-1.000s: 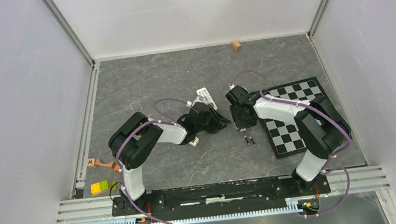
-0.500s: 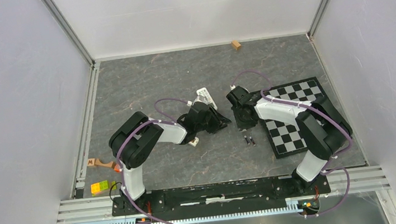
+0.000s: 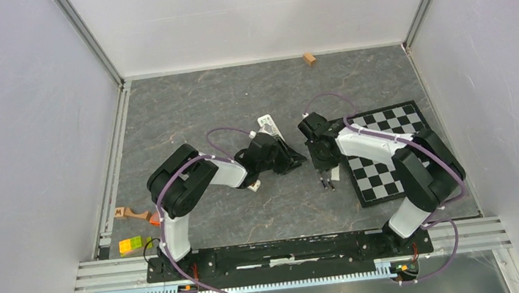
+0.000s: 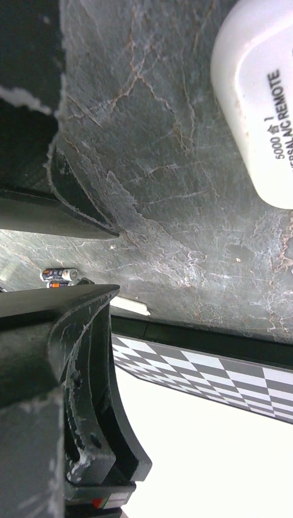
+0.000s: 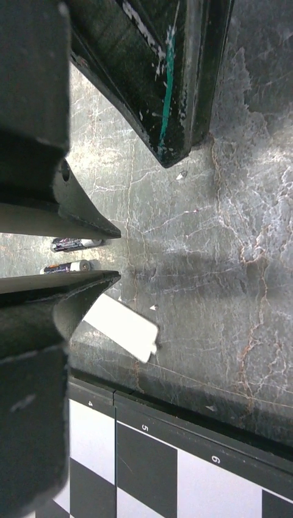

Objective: Load the batteries into the remote control

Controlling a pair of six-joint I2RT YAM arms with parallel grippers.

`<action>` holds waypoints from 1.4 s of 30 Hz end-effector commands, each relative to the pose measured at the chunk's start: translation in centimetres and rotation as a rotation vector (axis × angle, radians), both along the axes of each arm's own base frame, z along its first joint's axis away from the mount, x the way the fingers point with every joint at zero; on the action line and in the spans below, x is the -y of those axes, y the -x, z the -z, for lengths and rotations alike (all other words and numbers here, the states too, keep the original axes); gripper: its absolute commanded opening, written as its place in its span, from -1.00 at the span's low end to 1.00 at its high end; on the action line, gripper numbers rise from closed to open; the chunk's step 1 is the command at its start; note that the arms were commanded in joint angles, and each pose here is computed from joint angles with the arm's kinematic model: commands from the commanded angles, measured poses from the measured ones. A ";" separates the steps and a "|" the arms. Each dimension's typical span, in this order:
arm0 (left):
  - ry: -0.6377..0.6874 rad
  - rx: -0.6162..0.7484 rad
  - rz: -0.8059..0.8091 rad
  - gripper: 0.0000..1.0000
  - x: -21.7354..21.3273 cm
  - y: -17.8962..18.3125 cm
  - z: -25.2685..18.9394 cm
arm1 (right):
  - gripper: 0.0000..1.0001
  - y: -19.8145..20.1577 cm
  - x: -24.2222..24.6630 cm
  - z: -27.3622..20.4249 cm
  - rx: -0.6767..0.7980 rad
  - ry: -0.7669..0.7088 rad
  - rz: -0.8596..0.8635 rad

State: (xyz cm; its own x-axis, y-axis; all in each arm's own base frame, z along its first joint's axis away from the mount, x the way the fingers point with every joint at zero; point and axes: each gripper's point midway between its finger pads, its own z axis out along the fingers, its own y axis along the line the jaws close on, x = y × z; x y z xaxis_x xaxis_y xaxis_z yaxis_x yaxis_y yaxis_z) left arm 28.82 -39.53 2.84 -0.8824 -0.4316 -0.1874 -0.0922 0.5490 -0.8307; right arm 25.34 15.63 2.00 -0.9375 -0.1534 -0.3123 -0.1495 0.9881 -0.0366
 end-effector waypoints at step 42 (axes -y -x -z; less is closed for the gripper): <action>-0.054 0.002 0.051 -0.16 0.2 0.9 1.7 | -0.13 2.8 4.0 0.1 -0.021 0.054 0.099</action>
State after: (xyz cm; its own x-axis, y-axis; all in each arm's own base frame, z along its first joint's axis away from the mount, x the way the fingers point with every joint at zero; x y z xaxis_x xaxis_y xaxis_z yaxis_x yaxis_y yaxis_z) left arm 28.68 -39.76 2.89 -0.8863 -0.4210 -0.1931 -0.0797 0.5492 -0.8319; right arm 22.53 11.76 2.51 -0.9533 -0.0786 -0.2915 -0.0540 0.9944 -0.0913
